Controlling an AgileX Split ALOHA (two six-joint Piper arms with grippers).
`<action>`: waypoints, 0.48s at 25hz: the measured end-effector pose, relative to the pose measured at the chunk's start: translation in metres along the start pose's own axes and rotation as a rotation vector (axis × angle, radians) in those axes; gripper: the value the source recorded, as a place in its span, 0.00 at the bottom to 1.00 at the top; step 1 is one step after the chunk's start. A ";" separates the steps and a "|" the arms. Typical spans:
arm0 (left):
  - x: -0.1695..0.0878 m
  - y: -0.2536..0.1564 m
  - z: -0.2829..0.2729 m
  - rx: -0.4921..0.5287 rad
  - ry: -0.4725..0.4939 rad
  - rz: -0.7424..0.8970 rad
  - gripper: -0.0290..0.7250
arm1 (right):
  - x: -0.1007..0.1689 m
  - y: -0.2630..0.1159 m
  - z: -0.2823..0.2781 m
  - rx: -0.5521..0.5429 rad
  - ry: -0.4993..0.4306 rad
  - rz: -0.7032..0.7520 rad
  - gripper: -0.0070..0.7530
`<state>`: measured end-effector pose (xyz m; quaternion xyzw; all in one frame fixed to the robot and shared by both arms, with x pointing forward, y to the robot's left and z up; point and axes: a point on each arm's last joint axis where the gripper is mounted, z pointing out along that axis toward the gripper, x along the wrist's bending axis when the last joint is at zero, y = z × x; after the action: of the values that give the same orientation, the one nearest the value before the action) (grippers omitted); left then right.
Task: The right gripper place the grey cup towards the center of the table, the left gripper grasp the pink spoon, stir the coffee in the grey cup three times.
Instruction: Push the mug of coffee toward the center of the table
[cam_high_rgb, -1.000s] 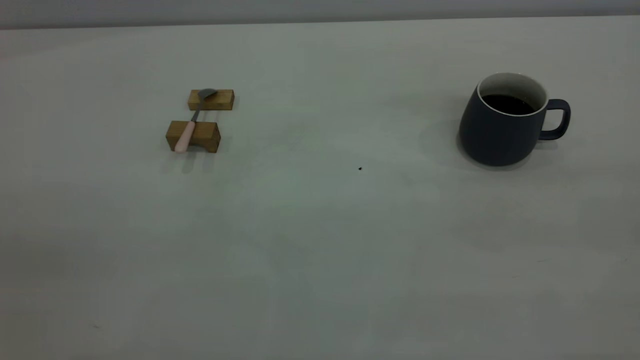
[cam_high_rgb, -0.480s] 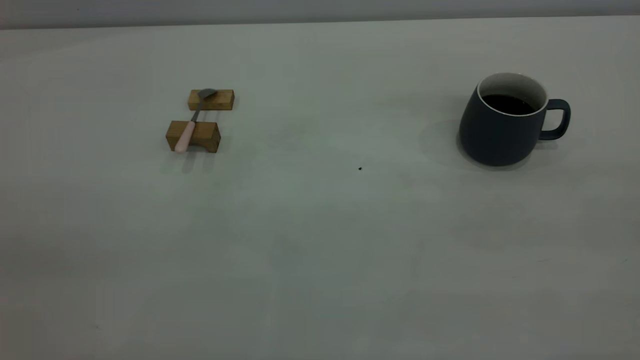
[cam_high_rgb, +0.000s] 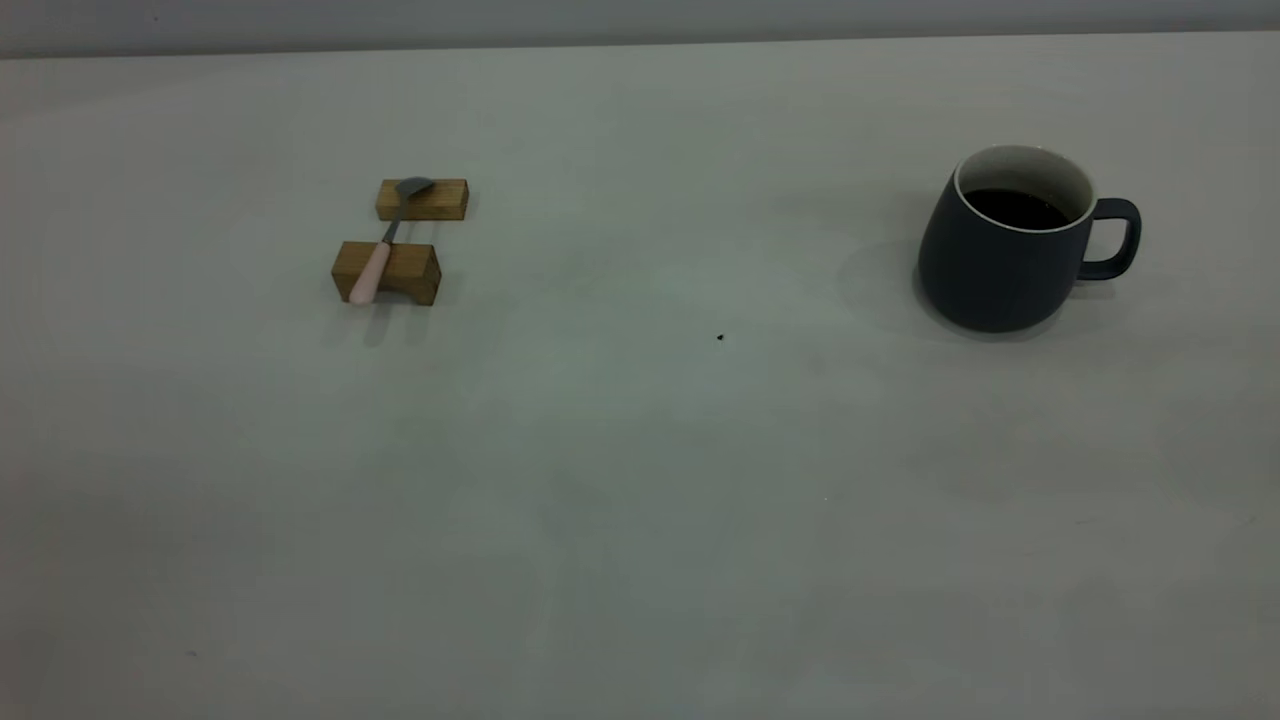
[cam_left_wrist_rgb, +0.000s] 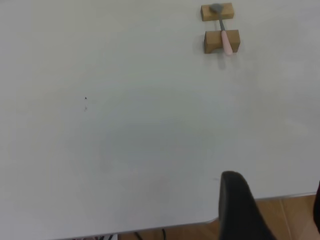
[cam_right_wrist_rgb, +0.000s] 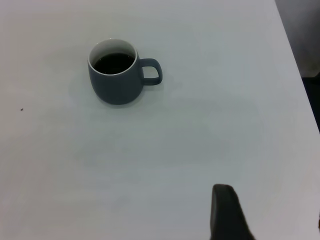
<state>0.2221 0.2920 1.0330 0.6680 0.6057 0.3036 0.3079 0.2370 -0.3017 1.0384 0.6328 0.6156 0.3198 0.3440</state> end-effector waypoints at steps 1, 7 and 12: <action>0.000 0.000 0.000 0.000 0.000 0.000 0.62 | 0.000 0.000 0.000 0.000 0.000 0.000 0.63; 0.000 0.000 0.000 0.000 0.000 0.000 0.62 | 0.000 0.002 0.000 -0.006 0.004 -0.008 0.61; 0.000 0.000 0.000 0.000 0.000 0.000 0.62 | 0.004 0.024 0.016 0.022 0.035 -0.070 0.65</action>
<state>0.2221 0.2920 1.0330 0.6680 0.6057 0.3036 0.3079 0.2643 -0.2988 1.0494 0.6088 0.6468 0.3119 0.3371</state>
